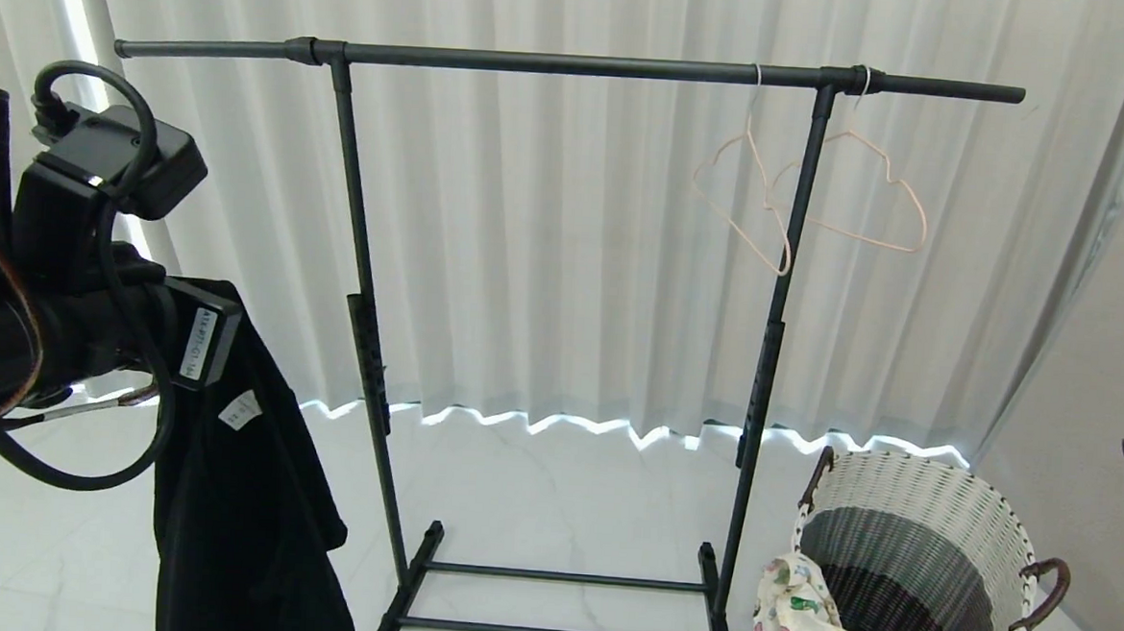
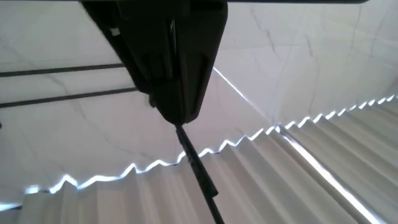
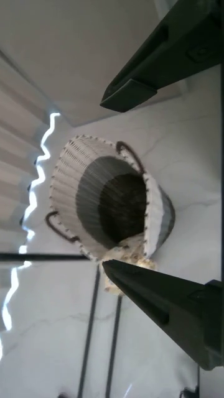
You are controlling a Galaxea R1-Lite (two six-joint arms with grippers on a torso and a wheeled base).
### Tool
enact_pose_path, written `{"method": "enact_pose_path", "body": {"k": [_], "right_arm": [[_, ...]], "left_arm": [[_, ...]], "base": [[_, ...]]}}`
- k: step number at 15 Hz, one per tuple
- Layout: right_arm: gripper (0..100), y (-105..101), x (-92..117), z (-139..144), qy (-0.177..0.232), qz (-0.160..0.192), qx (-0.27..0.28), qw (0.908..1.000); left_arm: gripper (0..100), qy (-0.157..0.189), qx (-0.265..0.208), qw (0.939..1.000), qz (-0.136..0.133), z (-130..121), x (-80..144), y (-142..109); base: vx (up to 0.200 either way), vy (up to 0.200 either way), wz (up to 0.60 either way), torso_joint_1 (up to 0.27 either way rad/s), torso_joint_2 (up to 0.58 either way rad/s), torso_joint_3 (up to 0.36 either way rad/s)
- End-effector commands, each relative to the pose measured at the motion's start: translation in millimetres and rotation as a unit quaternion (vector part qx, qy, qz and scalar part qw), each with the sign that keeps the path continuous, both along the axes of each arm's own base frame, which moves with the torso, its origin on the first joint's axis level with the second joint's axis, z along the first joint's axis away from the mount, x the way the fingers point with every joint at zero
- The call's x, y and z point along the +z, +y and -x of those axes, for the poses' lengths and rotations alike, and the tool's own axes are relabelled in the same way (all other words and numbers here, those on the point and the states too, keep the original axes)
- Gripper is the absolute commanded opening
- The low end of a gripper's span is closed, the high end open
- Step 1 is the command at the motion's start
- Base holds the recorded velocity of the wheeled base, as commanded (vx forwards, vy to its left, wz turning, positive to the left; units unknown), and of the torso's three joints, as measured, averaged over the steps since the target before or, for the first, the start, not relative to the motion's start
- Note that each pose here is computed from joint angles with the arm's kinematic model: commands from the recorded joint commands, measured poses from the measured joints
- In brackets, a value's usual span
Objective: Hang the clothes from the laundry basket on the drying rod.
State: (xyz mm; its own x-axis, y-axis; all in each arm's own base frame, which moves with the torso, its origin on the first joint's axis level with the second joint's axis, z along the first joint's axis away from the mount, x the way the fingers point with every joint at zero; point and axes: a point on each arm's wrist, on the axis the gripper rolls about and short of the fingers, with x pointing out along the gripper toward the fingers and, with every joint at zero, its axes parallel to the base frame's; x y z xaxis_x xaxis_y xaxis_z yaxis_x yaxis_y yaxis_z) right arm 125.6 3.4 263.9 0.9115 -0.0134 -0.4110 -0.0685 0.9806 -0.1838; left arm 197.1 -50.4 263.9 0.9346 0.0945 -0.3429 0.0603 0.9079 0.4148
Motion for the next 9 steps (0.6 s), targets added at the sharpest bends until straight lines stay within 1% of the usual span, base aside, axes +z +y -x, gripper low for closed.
{"method": "enact_pose_path", "body": {"k": [1, 4, 7, 9], "right_arm": [[100, -1, 1, 0, -0.003, -0.007, 0.000, 1.0000], [100, -1, 4, -1, -0.006, -0.010, 0.002, 0.9999], [100, -2, 9, -3, -0.016, -0.017, -0.004, 0.9997], [100, -2, 12, -6, -0.019, -0.020, -0.006, 0.9996]], "left_arm": [[0, -0.002, 0.005, 1.0000, 0.000, 1, 0, 2], [0, -0.004, 0.005, 1.0000, 0.001, 2, 1, 2], [0, -0.019, 0.003, 0.9998, 0.006, 0, 4, 1], [0, -0.020, 0.002, 0.9998, 0.005, 0, 4, 1]], "base": [[0.000, 0.000, 0.00, 0.119, -0.39, -0.237], [0.000, 0.000, 0.00, 0.142, -0.45, -0.277], [0.000, 0.000, 0.00, 0.177, -0.45, -0.277], [0.000, 0.000, 0.00, 0.183, -0.46, -0.283]]}}
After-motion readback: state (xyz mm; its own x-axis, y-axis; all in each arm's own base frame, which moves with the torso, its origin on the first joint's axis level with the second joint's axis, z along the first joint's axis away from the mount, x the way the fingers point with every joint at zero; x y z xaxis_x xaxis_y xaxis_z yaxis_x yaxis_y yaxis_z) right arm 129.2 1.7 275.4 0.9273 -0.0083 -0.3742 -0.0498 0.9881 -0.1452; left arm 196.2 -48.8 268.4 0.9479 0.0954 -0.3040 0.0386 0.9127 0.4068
